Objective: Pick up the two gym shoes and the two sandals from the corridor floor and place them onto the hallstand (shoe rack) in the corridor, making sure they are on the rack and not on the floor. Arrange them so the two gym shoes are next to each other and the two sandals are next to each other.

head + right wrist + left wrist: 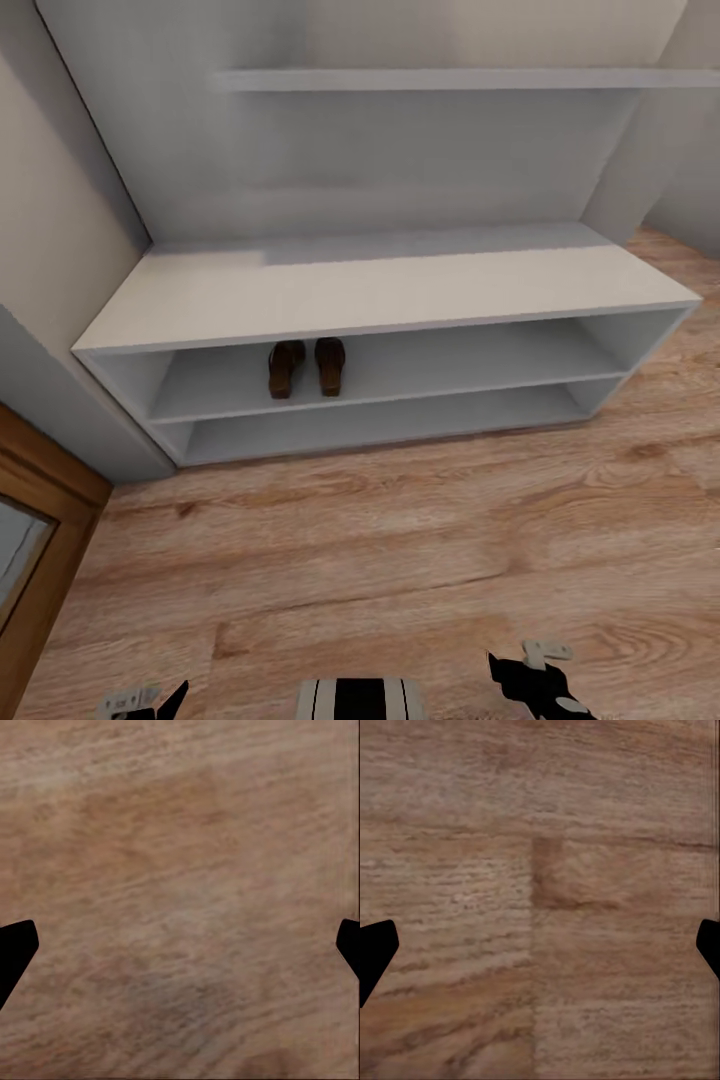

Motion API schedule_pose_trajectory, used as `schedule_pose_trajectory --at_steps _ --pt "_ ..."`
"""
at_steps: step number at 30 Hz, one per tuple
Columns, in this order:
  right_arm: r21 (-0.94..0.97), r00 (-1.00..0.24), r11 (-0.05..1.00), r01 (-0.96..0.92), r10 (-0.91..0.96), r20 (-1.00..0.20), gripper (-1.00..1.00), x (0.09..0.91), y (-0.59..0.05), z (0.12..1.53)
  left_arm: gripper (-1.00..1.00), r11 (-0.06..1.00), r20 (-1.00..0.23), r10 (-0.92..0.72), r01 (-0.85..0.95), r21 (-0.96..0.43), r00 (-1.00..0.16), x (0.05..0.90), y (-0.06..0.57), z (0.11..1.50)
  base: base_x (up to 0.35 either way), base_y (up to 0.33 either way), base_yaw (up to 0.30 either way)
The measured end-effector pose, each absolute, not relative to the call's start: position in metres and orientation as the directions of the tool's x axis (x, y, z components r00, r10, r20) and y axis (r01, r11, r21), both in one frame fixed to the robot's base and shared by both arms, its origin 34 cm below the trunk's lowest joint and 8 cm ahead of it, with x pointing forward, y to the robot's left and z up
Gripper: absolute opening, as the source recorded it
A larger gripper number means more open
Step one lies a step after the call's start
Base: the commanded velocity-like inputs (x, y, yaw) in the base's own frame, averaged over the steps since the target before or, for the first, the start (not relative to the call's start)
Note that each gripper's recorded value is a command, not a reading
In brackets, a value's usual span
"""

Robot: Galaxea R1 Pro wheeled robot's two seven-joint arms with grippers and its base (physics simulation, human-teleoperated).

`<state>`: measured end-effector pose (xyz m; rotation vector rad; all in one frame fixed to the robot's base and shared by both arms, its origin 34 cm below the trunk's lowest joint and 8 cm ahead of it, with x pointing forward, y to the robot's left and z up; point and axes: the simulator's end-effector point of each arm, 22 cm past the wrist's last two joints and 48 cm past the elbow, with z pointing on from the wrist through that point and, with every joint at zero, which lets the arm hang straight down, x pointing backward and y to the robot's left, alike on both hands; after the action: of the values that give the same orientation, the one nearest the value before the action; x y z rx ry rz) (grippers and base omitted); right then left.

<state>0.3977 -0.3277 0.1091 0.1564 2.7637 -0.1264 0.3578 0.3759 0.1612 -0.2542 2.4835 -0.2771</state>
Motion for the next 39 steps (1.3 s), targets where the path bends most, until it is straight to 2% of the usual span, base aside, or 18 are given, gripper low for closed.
schedule_pose_trajectory --at_steps 14,39 --pt "-0.141 -0.920 0.978 0.156 0.092 -0.380 1.00 0.397 -0.342 0.112 1.00 0.967 -0.550 -0.187 -0.054 -0.249 -0.814 0.354 0.368 0.159 0.000 0.000 -0.288" --pt "-0.138 -0.921 0.979 0.151 0.088 -0.379 1.00 0.395 -0.340 0.111 1.00 0.968 -0.545 -0.182 -0.050 -0.248 -0.819 0.351 0.367 0.158 0.000 0.000 -0.288"
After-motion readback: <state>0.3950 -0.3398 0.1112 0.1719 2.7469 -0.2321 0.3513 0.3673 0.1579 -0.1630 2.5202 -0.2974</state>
